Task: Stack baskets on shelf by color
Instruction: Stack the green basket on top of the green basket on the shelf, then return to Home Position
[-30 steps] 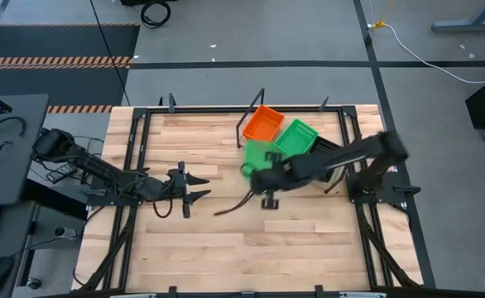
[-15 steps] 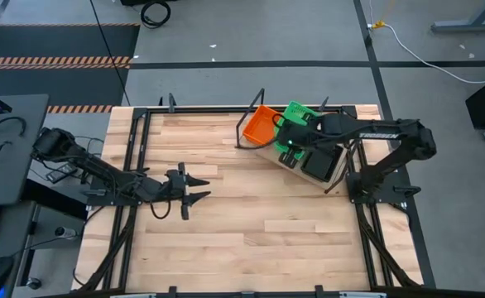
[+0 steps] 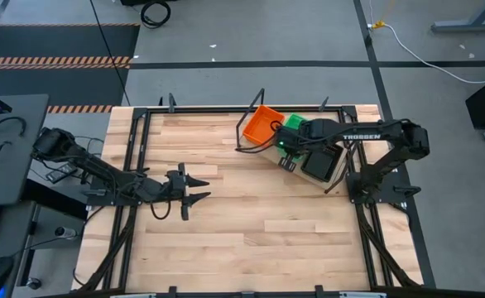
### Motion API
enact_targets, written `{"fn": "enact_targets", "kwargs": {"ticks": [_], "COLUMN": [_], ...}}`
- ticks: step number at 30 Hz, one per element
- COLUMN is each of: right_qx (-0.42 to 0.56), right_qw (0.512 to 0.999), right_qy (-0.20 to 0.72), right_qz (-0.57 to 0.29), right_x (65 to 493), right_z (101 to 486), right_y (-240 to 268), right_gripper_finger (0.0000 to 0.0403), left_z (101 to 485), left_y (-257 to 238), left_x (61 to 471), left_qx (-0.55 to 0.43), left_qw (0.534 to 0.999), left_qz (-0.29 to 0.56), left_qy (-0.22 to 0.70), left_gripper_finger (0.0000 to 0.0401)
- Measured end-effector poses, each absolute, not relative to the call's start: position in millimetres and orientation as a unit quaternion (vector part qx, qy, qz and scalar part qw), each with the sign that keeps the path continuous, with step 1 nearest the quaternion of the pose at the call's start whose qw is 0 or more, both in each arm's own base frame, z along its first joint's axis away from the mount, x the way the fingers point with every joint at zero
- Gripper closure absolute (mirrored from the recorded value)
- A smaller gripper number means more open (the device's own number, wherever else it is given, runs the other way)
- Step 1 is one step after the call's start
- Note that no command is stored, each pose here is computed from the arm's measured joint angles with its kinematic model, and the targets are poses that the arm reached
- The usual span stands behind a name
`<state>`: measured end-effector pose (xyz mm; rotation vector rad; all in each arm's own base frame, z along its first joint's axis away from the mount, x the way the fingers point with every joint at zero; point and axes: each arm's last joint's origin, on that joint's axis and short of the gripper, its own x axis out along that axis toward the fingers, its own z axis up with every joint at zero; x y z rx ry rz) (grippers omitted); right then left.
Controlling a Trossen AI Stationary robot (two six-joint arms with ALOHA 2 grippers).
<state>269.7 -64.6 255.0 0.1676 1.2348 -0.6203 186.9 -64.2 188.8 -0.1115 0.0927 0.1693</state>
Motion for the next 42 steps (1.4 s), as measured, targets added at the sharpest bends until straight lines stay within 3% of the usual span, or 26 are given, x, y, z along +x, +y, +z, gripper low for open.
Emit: {"fn": "enact_targets", "kwargs": {"ticks": [19, 33, 42], "right_qx": [0.071, 0.069, 0.039], "right_qw": [0.779, 0.791, 0.796], "right_qy": [0.575, 0.554, 0.549], "right_qz": [-0.241, -0.25, -0.253], "right_x": [273.3, 277.4, 277.2], "right_z": [249.0, 250.5, 253.1], "right_y": [-45.4, -45.0, -35.8], "right_gripper_finger": [0.0388, 0.0264, 0.0248], "left_z": [188.9, 188.9, 188.7], "left_y": [-64.2, -64.2, -63.8], "left_x": [186.9, 186.9, 186.8], "left_qx": [-0.056, -0.056, -0.056], "left_qw": [0.994, 0.994, 0.993], "left_qz": [0.085, 0.085, 0.091], "left_qy": [0.046, 0.046, 0.046], "left_gripper_finger": [0.0241, 0.0241, 0.0241]}}
